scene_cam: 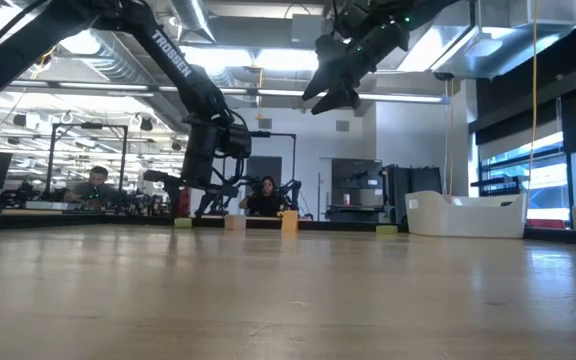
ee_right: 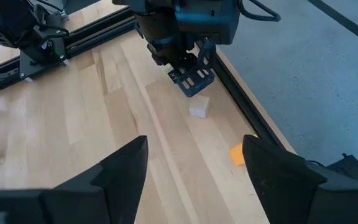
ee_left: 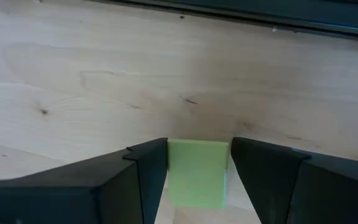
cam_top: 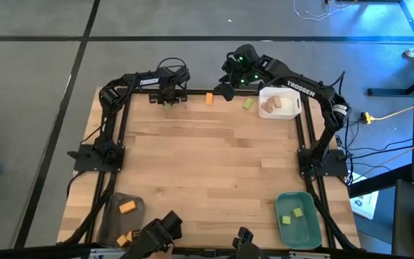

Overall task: Sort & place blocks by color
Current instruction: Put the left green block into the blue bin

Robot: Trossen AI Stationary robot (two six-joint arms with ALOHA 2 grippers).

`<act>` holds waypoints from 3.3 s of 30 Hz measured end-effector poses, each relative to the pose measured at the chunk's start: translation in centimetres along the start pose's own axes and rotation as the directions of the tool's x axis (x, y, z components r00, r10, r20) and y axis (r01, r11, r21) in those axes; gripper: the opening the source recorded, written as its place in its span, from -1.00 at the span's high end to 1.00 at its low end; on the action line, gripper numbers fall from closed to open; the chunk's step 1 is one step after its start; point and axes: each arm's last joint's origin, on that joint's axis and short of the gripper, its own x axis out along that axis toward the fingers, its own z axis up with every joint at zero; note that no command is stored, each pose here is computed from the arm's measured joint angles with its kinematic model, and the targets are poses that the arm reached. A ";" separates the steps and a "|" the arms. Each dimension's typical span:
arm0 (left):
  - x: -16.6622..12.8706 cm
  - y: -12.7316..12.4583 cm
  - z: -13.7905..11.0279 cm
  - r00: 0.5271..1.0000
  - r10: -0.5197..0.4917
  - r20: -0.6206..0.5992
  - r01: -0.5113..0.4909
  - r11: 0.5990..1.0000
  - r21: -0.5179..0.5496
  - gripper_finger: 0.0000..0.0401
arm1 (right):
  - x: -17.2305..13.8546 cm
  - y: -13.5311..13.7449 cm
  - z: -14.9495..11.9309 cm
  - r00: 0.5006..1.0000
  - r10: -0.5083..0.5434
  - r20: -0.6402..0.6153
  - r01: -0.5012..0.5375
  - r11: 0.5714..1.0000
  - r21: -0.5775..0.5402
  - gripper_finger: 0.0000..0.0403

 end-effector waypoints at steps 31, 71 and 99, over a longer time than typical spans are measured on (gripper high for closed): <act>-0.1 -0.7 -1.0 0.999 0.022 0.034 -0.026 0.994 0.111 0.49 | 0.0 0.0 -0.1 1.000 0.000 -0.009 0.000 1.000 0.001 -0.30; -17.0 1.5 -7.2 0.853 -0.512 -0.099 0.325 0.373 0.869 0.50 | -6.8 7.3 -1.0 0.990 0.104 -0.098 -0.141 0.832 -0.537 -0.30; -25.5 0.4 -12.5 0.237 -0.800 -0.551 0.443 -0.416 0.794 0.50 | -5.3 16.7 -0.9 0.943 0.333 -0.001 -0.166 0.468 -0.868 -0.30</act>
